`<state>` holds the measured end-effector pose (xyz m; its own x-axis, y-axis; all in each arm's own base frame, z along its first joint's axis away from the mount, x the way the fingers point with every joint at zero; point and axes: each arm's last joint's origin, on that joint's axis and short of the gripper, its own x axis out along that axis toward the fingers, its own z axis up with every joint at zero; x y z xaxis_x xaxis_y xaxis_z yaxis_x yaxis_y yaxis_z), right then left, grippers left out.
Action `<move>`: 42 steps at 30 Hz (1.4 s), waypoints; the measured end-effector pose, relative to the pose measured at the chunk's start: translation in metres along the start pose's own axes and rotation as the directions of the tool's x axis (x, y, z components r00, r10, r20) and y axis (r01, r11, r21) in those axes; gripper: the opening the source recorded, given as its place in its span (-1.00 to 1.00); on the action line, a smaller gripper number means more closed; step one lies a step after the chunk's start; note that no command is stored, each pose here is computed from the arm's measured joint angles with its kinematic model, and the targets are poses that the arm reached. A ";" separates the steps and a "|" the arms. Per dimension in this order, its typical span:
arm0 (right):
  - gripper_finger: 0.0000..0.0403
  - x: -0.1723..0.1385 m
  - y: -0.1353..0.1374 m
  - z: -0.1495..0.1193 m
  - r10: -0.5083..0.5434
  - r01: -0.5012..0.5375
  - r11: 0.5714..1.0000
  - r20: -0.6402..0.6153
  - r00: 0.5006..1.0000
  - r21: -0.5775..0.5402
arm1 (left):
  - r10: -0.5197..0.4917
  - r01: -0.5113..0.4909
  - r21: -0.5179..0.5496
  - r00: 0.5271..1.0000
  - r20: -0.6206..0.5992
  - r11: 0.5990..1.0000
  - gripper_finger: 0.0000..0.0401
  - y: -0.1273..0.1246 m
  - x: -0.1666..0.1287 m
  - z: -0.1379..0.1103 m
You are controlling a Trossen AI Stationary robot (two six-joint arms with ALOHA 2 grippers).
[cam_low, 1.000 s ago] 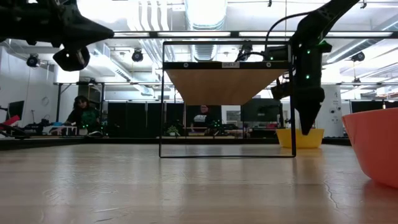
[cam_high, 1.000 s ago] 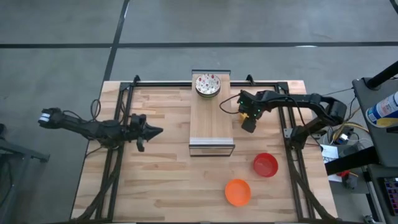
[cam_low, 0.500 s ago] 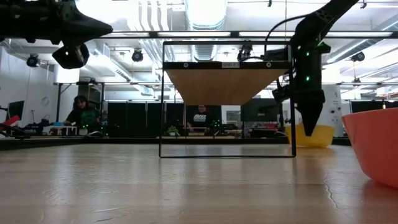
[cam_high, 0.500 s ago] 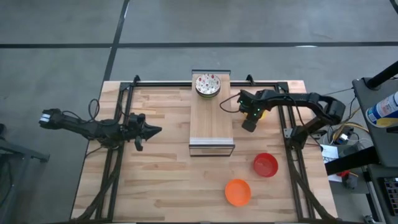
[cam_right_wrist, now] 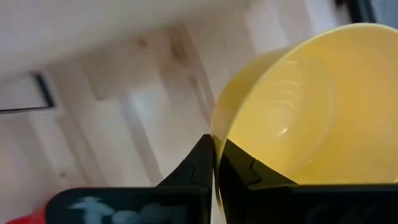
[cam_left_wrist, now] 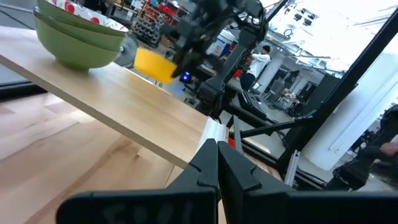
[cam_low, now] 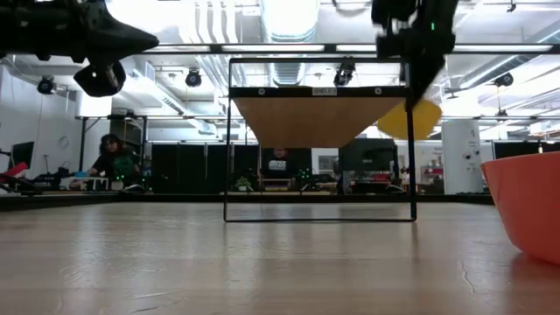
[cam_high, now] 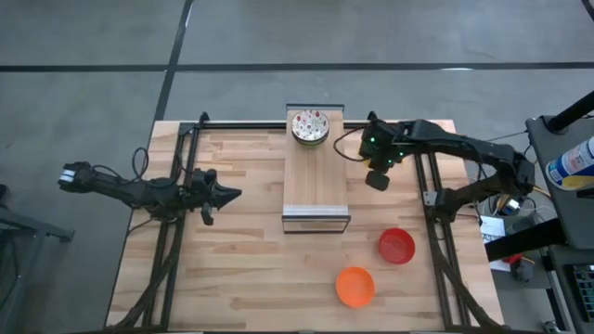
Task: Pick & Place Mini bowls
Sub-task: Put the yellow bowl on the shelf
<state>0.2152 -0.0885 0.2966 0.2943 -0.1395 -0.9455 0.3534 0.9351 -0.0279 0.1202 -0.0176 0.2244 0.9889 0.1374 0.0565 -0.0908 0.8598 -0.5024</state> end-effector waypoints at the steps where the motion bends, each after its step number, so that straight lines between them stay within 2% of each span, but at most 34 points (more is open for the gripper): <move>1: -0.96 -0.007 0.004 0.003 0.006 -0.006 1.000 0.019 1.000 -0.030 | 0.000 0.000 0.008 1.000 0.000 1.000 -0.99 0.000 0.000 0.000; 5: -0.96 -0.033 0.025 0.011 0.043 -0.028 0.986 0.089 0.995 -0.165 | 0.057 -0.057 0.035 0.998 0.010 0.998 -0.99 0.002 0.000 -0.001; 7: -0.96 -0.043 0.036 0.017 0.063 -0.039 0.980 0.116 0.991 -0.196 | 0.099 -0.097 0.077 0.995 -0.017 0.992 -0.99 0.005 -0.001 -0.005; 9: -0.96 -0.048 0.046 0.024 0.076 -0.047 0.974 0.125 0.989 -0.219 | 0.100 -0.099 0.073 0.995 -0.021 0.992 -0.99 0.005 0.000 -0.006; 12: -0.96 -0.049 0.059 0.036 0.095 -0.059 0.966 0.131 0.987 -0.253 | 0.098 -0.093 0.155 0.995 -0.024 0.983 -0.99 0.005 0.000 -0.006; 17: -0.96 -0.031 0.079 0.061 0.081 -0.052 0.955 0.089 0.993 -0.293 | 0.034 -0.023 0.274 0.999 -0.037 0.962 -0.99 0.005 -0.001 -0.007; 22: -0.96 -0.015 0.092 0.087 0.054 -0.028 0.945 0.070 0.996 -0.325 | -0.090 0.100 0.253 0.995 -0.050 0.962 -0.99 0.010 -0.005 -0.022; 25: -0.96 -0.008 0.099 0.103 0.056 -0.029 0.941 0.071 0.996 -0.337 | -0.092 0.104 0.224 0.994 -0.064 0.969 -0.99 0.016 -0.007 -0.030; 28: -0.96 -0.004 0.106 0.114 0.056 -0.030 0.930 0.061 0.997 -0.366 | -0.094 0.106 0.247 0.994 -0.058 0.963 -0.99 0.019 -0.009 -0.035; 35: -0.96 0.016 0.127 0.128 0.026 -0.053 0.879 -0.064 0.998 -0.473 | -0.106 0.110 0.256 0.994 -0.030 0.960 -0.99 0.021 -0.012 -0.036; 42: -0.96 0.029 0.140 0.144 -0.019 -0.016 0.861 -0.063 0.998 -0.508 | -0.111 0.113 0.253 0.994 -0.021 0.961 -0.99 0.021 -0.012 -0.035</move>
<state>0.4010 -0.0087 0.3123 0.2308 -0.1362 -0.9634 -0.1516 0.9730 -0.1739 0.1103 -0.0184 0.1834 0.9951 0.0308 0.0936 -0.0056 0.9662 -0.2579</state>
